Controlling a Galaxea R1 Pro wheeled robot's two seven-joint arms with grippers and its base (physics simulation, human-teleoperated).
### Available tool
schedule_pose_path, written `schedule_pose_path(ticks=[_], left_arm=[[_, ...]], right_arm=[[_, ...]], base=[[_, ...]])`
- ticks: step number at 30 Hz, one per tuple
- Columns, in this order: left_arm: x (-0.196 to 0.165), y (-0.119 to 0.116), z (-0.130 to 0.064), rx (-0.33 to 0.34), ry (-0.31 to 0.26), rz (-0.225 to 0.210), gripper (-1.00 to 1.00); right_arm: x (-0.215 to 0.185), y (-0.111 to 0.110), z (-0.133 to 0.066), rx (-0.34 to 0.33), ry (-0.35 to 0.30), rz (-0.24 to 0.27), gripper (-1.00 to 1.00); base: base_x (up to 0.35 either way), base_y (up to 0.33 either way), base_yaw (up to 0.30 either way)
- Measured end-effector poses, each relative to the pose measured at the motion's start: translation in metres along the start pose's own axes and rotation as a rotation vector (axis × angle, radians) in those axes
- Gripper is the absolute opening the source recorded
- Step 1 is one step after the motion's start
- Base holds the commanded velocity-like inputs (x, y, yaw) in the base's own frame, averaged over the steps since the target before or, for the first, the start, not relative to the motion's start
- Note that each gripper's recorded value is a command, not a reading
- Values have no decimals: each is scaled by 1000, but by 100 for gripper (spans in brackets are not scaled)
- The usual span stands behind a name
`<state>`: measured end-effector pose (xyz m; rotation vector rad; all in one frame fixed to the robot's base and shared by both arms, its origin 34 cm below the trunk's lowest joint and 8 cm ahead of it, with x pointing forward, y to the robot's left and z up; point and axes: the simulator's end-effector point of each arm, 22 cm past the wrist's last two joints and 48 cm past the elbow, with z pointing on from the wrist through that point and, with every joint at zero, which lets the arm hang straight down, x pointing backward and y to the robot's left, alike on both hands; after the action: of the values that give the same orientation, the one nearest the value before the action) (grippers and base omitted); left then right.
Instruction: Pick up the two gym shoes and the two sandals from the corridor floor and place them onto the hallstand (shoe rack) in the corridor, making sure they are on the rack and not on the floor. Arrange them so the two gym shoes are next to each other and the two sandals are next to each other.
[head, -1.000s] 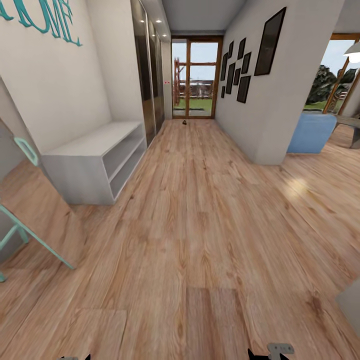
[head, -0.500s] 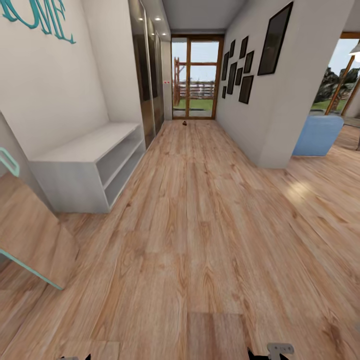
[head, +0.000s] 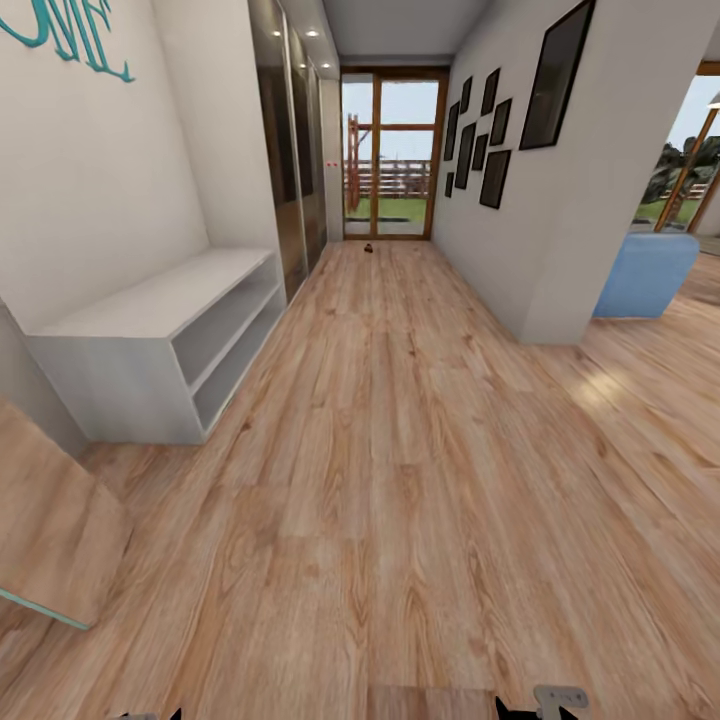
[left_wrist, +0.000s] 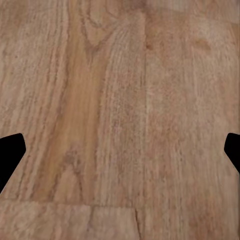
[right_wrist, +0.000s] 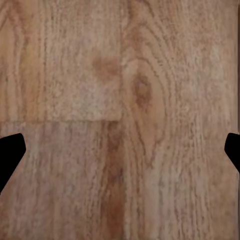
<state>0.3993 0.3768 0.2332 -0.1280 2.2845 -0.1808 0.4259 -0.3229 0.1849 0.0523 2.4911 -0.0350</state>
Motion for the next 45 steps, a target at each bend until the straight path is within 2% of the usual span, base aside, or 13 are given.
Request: schedule_pose_path(ticks=[45], left_arm=[[0, 0, 0, -1, 0, -1, 100]], right_arm=[[1, 0, 0, -1, 1, 0, 100]], base=[[300, -139, 0]])
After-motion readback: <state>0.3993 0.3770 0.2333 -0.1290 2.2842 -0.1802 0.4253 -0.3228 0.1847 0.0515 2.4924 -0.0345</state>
